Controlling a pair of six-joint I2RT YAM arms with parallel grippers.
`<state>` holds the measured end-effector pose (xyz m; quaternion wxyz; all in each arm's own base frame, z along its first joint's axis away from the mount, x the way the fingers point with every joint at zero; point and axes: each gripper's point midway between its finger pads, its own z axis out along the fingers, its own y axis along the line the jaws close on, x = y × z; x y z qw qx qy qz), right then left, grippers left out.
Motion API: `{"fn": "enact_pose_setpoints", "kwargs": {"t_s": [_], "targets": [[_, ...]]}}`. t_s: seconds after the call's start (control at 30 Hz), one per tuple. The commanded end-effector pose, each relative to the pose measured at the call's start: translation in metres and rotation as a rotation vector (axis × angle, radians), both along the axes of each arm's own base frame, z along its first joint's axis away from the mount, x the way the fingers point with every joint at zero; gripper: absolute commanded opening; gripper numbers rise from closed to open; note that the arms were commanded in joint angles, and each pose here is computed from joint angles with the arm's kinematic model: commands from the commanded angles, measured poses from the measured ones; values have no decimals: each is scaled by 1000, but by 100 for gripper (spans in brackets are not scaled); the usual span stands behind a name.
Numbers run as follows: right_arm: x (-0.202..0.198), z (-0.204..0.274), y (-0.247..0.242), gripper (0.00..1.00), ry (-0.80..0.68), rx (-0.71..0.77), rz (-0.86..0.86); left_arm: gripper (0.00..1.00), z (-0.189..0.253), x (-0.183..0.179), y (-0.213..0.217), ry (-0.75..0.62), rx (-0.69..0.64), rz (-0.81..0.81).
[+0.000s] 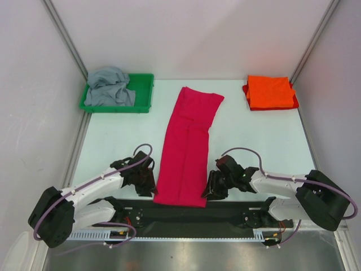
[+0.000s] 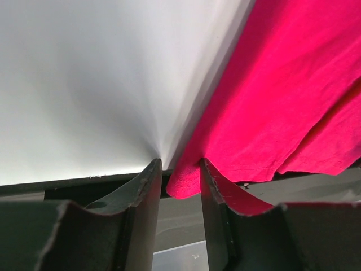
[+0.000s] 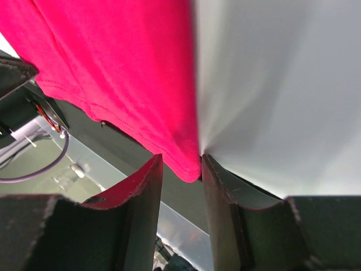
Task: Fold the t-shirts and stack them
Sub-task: Fold the tshirt
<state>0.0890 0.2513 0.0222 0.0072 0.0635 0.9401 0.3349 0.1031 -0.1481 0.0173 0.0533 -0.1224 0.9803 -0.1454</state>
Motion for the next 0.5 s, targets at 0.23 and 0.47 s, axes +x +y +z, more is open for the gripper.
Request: {"fn": "enact_pose_setpoints", "kwargs": {"t_s": [0.23, 0.47], "targets": [[8, -22, -9, 30, -46, -146, -85, 35, -6, 4, -3, -3, -10, -8], [11, -19, -24, 32, -62, -184, -110, 34, -9, 4, -3, 6, -5, -14]]}}
